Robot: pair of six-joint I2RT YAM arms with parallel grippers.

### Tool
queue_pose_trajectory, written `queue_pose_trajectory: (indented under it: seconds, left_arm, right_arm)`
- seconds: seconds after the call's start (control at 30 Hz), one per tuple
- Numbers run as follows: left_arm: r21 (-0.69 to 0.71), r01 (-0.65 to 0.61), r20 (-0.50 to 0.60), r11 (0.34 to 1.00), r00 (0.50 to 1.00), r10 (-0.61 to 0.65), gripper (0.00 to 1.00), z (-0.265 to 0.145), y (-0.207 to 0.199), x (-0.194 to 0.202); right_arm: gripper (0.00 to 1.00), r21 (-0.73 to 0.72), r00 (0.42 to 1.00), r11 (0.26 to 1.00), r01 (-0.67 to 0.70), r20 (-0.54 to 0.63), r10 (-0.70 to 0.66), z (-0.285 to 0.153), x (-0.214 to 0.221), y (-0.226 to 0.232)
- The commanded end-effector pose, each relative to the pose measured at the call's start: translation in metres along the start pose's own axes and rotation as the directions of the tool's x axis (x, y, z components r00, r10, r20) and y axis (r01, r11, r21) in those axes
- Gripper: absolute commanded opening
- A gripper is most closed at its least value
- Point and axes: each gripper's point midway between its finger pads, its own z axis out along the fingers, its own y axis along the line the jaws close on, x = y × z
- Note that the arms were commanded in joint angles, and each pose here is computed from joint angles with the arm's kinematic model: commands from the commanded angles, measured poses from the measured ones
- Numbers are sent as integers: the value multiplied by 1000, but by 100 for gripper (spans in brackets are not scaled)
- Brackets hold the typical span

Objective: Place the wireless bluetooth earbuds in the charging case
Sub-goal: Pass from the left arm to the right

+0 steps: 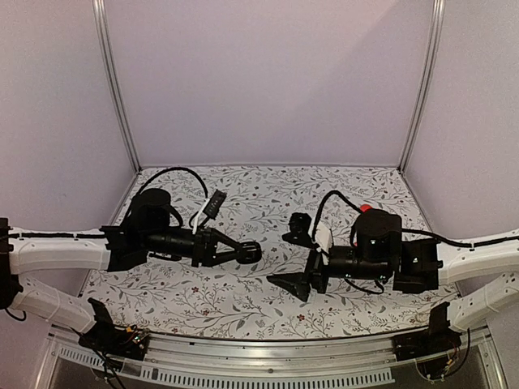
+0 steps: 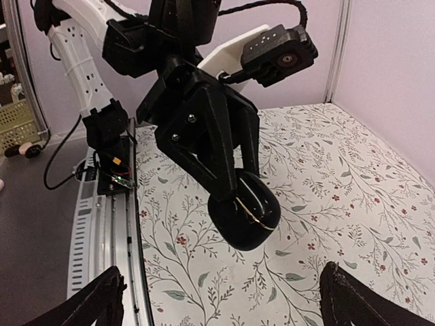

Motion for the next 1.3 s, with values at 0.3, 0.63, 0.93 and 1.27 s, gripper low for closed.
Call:
queue_pose_trajectory:
  seconds: [0.3,0.63,0.93,1.27]
  left_arm:
    - [-16,-267,287,963,922,261,7,-42,-44,-55]
    - [26,-285,296,958,918,265,7,-41,-60,-53]
    - [51,-289,276,956,924,264,7,-35,-68,-45]
    - [66,-282,250,957,933,258,7,-21,-71,-39]
  right_arm:
    - [98,-405,899,850,-337,130,419,-28,-57,-3]
    - [89,-575,866,724,-382,52,498,-19,-56,-3]
    - [81,-592,850,685,-424,2,527,-8,-54,-4]
    - [62,-567,831,676,-471,-30,555,12,-53,-12]
